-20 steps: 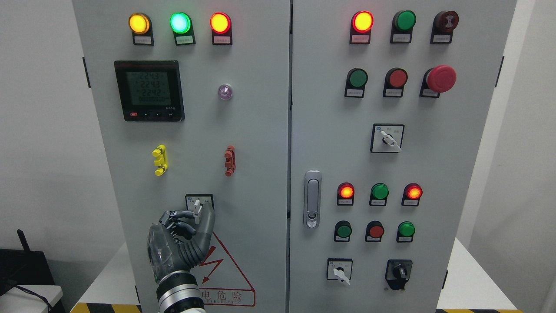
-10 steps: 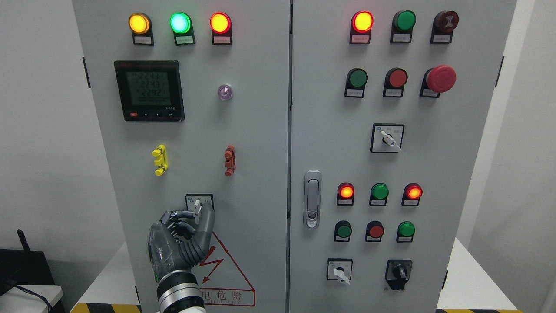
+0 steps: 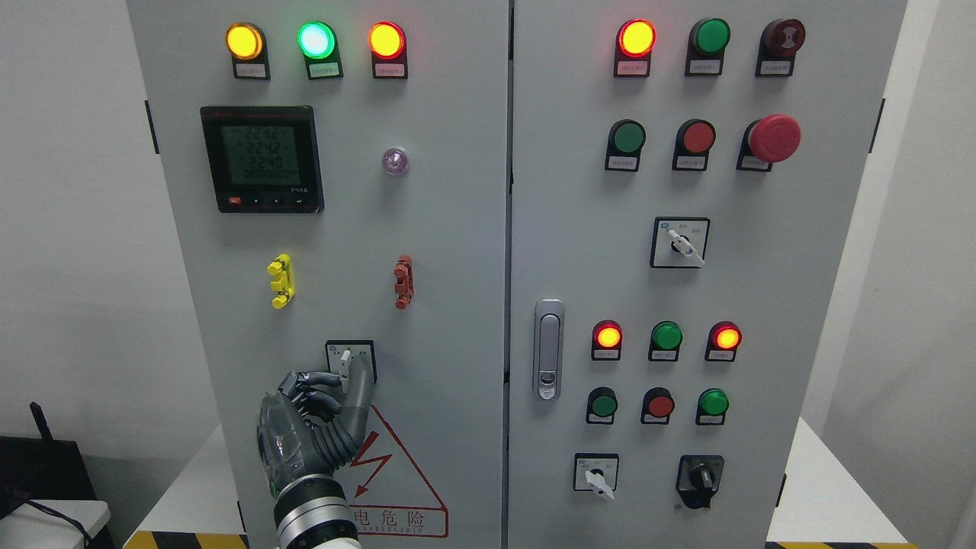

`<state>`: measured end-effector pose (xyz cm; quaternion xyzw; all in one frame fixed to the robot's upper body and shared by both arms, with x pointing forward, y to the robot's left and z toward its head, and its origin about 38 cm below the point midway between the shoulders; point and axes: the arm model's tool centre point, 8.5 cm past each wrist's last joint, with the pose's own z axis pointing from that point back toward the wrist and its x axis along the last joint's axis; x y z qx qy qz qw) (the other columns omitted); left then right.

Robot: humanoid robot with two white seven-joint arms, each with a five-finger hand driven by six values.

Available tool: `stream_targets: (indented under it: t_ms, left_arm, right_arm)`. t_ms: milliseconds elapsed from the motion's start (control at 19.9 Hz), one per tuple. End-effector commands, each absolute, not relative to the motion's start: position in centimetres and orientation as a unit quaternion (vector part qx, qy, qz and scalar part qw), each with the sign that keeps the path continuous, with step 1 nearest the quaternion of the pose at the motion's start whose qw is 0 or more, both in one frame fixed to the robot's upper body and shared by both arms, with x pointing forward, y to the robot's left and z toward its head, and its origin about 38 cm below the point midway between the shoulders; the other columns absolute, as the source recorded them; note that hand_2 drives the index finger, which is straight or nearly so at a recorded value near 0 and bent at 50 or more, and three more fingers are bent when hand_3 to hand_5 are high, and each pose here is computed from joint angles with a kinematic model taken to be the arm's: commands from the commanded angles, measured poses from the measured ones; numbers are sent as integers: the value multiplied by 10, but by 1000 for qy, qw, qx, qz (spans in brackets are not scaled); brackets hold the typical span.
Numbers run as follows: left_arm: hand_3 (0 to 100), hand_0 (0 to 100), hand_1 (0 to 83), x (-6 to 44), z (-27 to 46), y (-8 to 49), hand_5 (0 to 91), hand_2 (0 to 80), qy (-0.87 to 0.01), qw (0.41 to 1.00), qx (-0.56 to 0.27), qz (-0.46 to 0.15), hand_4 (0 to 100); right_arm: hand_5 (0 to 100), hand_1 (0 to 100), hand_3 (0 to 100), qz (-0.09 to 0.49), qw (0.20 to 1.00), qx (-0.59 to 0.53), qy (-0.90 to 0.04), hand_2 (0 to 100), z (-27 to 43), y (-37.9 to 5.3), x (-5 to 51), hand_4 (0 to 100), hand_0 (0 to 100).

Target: Turn on light switch 1

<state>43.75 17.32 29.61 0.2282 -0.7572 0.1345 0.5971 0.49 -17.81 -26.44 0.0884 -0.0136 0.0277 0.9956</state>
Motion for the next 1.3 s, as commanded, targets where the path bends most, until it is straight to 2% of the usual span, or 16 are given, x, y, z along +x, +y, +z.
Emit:
stream_targets:
  t_ms: [0, 451, 802, 1253]
  left_arm:
    - [902, 186, 534, 437, 297, 173, 897, 606, -758, 596, 229, 135, 873]
    - [907, 210, 505, 437, 297, 173, 897, 612, -758, 596, 228, 135, 875]
    - [911, 273, 441, 437, 297, 173, 898, 622, -758, 597, 227, 134, 877]
    - [918, 332, 412, 437, 297, 172, 898, 632, -758, 597, 226, 134, 882]
  right_arm:
    - [0, 389, 0, 19, 996, 89, -14, 0, -264, -178, 5, 0, 120]
    - [0, 389, 0, 19, 996, 89, -15, 0, -264, -178, 5, 0, 120]
    - [0, 389, 0, 19, 996, 89, -15, 0, -264, -178, 5, 0, 120]
    - [0, 389, 0, 19, 996, 89, -14, 0, -264, -178, 5, 0, 120]
